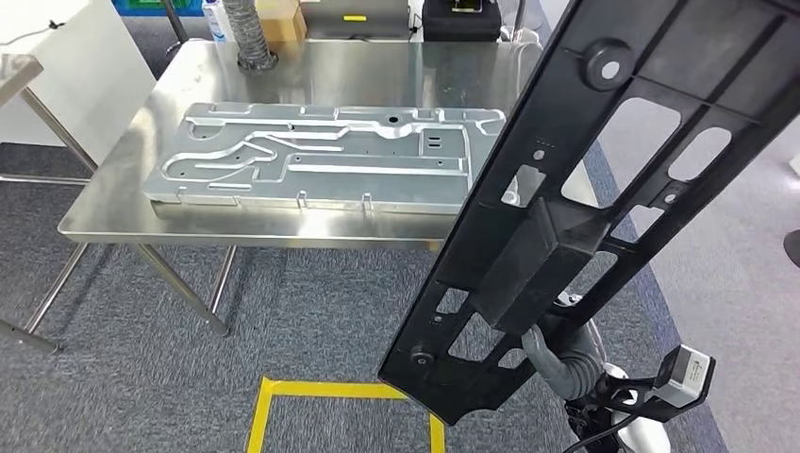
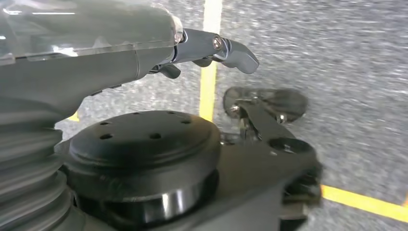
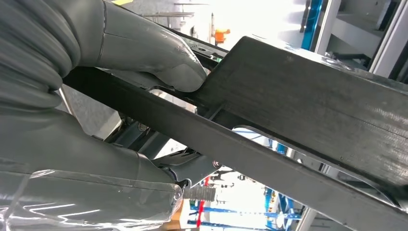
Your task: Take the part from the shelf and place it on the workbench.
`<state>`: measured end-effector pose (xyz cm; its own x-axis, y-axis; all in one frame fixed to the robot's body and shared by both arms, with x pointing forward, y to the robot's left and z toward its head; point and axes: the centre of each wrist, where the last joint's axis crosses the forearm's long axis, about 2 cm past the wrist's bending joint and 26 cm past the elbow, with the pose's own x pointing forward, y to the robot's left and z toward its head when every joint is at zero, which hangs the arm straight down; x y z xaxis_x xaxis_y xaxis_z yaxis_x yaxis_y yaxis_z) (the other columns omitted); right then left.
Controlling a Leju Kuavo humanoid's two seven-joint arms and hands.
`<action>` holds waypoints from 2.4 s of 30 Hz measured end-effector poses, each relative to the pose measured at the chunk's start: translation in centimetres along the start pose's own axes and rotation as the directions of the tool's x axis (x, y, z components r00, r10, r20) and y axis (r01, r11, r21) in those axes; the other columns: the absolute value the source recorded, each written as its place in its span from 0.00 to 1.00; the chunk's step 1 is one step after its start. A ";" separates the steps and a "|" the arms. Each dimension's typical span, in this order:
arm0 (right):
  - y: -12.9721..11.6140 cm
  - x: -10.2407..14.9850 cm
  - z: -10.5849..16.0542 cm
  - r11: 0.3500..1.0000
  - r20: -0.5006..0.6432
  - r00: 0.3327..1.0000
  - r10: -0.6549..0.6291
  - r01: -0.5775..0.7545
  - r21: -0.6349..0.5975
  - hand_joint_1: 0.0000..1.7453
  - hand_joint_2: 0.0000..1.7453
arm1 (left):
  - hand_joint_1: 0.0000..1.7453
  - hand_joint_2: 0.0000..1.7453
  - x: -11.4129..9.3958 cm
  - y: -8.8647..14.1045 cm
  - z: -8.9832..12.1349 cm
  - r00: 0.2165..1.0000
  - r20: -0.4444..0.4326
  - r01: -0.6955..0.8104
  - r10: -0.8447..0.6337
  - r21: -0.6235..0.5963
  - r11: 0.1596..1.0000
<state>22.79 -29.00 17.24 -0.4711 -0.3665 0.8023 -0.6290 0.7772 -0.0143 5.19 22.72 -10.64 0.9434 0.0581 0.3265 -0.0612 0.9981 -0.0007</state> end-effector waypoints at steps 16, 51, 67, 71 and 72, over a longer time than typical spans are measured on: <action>0.1 0.1 0.2 1.000 -0.023 1.000 0.015 -0.015 0.006 1.00 1.00 | 0.00 1.00 0.1 0.0 0.0 1.000 0.006 0.007 -0.007 0.001 1.000; -14.5 0.5 -31.0 -0.018 -0.108 -0.110 0.988 -0.779 0.627 1.00 1.00 | 0.00 1.00 2.0 -0.7 -0.3 0.995 0.086 0.060 -0.057 -0.038 0.997; -18.7 -1.2 -25.0 0.046 -0.207 -0.139 0.968 -0.714 0.699 0.00 0.00 | 0.00 0.00 2.1 -0.8 -0.3 0.997 0.040 0.069 -0.066 -0.072 0.995; -18.3 -1.9 -24.8 0.073 -0.221 -0.121 0.968 -0.703 0.708 0.00 0.00 | 0.00 0.00 2.4 -0.8 -0.4 0.999 0.011 0.050 -0.049 -0.087 0.995; -18.1 -2.2 -24.6 0.083 -0.226 -0.115 0.967 -0.699 0.711 0.00 0.00 | 0.00 0.00 2.5 -0.9 -0.4 0.999 0.007 0.045 -0.045 -0.091 0.995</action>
<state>50.44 -29.69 30.37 -0.4148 0.9094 0.0287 -0.1625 -0.0430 -0.9858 7.69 22.02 -10.17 0.9428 0.0133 0.3331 0.0112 0.9974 -0.0716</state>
